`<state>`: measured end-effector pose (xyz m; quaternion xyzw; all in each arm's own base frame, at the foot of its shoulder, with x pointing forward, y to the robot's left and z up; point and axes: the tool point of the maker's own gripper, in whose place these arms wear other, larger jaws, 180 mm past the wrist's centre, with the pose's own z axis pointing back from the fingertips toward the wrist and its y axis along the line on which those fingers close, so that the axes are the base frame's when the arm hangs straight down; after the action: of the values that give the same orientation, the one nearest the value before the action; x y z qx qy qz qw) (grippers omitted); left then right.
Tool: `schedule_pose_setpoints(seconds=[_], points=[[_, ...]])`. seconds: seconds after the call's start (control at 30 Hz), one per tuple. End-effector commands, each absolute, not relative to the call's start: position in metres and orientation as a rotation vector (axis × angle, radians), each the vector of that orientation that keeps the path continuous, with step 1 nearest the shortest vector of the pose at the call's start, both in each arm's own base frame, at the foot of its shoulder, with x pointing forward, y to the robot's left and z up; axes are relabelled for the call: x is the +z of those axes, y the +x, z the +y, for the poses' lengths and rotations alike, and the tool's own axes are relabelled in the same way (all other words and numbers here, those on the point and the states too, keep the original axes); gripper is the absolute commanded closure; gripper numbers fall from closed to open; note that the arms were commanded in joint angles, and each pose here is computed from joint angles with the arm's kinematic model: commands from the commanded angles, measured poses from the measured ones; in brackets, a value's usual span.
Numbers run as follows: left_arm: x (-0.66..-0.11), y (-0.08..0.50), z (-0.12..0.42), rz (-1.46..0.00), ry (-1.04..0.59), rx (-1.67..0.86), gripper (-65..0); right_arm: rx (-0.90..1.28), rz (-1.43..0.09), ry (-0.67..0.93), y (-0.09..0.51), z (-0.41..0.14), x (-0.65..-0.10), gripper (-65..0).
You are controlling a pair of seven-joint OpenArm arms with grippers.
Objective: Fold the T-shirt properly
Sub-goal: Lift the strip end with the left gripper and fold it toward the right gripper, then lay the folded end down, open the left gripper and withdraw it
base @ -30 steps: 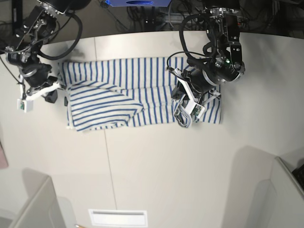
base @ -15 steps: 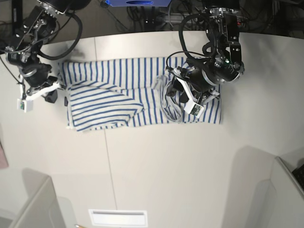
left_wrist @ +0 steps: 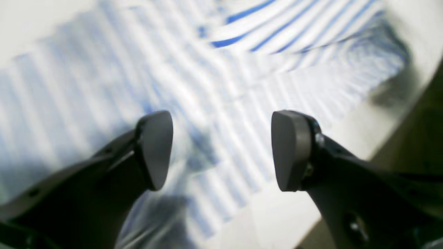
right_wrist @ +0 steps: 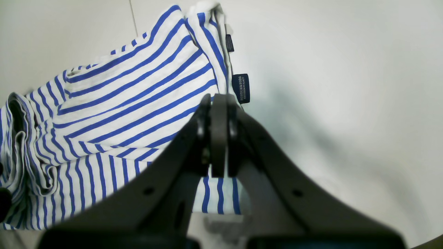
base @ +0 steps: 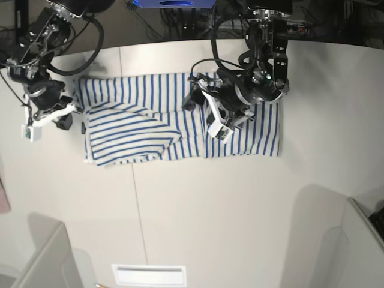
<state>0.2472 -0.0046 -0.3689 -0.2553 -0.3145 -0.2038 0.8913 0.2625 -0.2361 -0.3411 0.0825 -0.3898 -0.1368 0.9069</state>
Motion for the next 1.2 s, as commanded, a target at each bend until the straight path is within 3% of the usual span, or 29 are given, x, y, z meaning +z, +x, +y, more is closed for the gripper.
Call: schedule_pose_setpoints(seconds=[0.0, 0.17, 0.23, 0.37, 0.7, 1.17], points=[[-0.354, 0.254, -0.016, -0.707, -0.572, -0.418, -42.8, -0.274, -0.854, 0.166, 0.269, -0.24, -0.329, 0.0], [-0.336, 0.264, -0.005, -0.774, -0.543, -0.402, -40.0, -0.273, -0.849, 0.164, 0.268, -0.24, -0.33, 0.0], [-0.327, 0.27, 0.014, -0.815, -0.508, -0.357, -29.8, -0.273, -0.843, 0.163, 0.266, -0.24, -0.332, 0.0], [-0.332, 0.274, 0.047, -0.817, -0.443, -0.279, 0.0, -0.271, -0.843, 0.165, 0.266, -0.239, -0.332, 0.0], [-0.361, 0.251, 0.125, -0.726, -0.282, -0.086, 0.0, -0.274, -0.84, 0.161, 0.265, -0.24, -0.333, 0.0], [-0.394, 0.225, 0.042, -0.574, -0.449, -0.26, 0.0, -0.275, -0.839, 0.163, 0.264, -0.24, -0.333, 0.0]])
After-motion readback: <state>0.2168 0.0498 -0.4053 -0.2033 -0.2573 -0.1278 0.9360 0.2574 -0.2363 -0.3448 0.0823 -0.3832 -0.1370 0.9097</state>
